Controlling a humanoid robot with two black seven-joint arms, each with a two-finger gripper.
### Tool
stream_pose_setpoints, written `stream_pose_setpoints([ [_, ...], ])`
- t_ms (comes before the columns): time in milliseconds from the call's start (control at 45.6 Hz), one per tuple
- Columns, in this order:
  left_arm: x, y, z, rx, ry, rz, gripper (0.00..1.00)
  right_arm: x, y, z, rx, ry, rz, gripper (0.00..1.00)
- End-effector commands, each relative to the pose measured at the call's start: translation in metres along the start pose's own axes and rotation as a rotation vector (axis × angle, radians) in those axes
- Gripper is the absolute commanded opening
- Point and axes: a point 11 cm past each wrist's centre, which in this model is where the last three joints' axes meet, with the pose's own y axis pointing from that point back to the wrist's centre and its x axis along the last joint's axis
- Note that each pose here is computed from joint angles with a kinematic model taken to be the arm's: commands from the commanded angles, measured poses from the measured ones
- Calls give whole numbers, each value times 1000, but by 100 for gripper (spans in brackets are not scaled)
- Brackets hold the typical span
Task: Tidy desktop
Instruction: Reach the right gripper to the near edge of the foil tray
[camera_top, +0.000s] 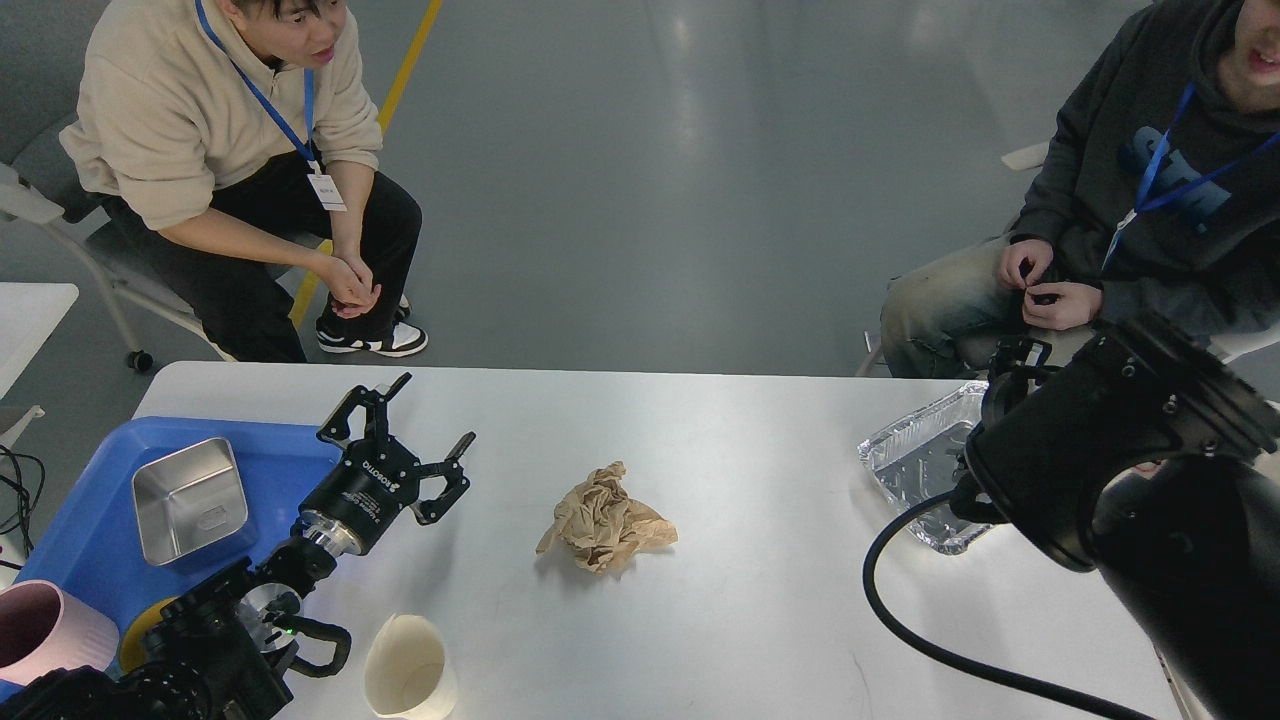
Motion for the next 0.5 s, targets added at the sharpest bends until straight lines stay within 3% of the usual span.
stream_pose_setpoints([
  [0, 0, 0, 0, 0, 0, 1, 98, -3, -7, 17, -24, -71, -25, 100],
  [482, 0, -1, 0, -3, -1, 6, 98, -6, -22, 60, -91, -208, -71, 100],
])
